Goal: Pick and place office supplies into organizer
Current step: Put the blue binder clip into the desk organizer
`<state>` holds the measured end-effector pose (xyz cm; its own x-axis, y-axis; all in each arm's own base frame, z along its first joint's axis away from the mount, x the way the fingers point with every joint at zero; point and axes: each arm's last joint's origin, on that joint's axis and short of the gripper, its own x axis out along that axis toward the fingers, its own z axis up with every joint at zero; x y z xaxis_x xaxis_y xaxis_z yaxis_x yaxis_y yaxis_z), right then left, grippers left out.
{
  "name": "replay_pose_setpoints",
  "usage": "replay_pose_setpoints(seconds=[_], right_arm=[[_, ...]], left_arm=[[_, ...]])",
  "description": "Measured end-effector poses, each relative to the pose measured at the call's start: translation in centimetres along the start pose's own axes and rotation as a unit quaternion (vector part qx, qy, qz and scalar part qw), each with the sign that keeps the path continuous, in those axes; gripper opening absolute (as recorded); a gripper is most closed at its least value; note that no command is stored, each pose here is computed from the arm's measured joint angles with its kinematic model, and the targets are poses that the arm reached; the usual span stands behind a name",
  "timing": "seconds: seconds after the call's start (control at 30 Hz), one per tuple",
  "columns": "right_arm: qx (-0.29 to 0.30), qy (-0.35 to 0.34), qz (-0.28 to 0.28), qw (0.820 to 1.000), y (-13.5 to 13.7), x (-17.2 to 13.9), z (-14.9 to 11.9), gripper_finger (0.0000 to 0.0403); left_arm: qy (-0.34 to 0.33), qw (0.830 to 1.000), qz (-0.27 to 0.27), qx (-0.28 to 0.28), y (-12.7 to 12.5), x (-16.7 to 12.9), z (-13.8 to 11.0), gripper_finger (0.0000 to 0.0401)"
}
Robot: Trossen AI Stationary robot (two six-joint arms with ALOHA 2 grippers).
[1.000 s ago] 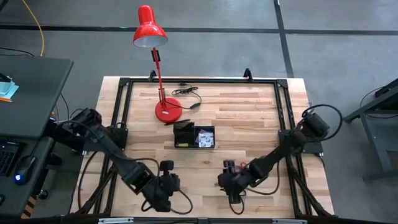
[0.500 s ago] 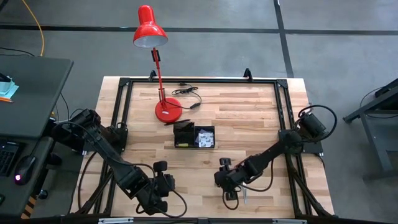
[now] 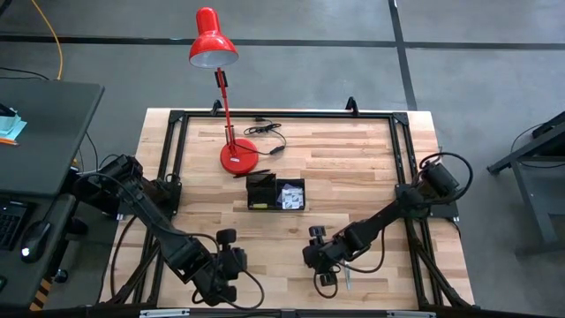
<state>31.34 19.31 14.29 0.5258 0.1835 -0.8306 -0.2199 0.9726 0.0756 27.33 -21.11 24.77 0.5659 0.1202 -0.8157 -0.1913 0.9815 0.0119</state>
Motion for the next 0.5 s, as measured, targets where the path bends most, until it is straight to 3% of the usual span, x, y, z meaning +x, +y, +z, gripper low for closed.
replay_pose_setpoints(seconds=[0.5], right_arm=[[0.009,0.005,-0.008,1.000,-0.55,0.93,-0.16,0.0174]], left_arm=[[0.011,1.000,0.006,0.002,0.14,-0.01,-0.22,0.0037]])
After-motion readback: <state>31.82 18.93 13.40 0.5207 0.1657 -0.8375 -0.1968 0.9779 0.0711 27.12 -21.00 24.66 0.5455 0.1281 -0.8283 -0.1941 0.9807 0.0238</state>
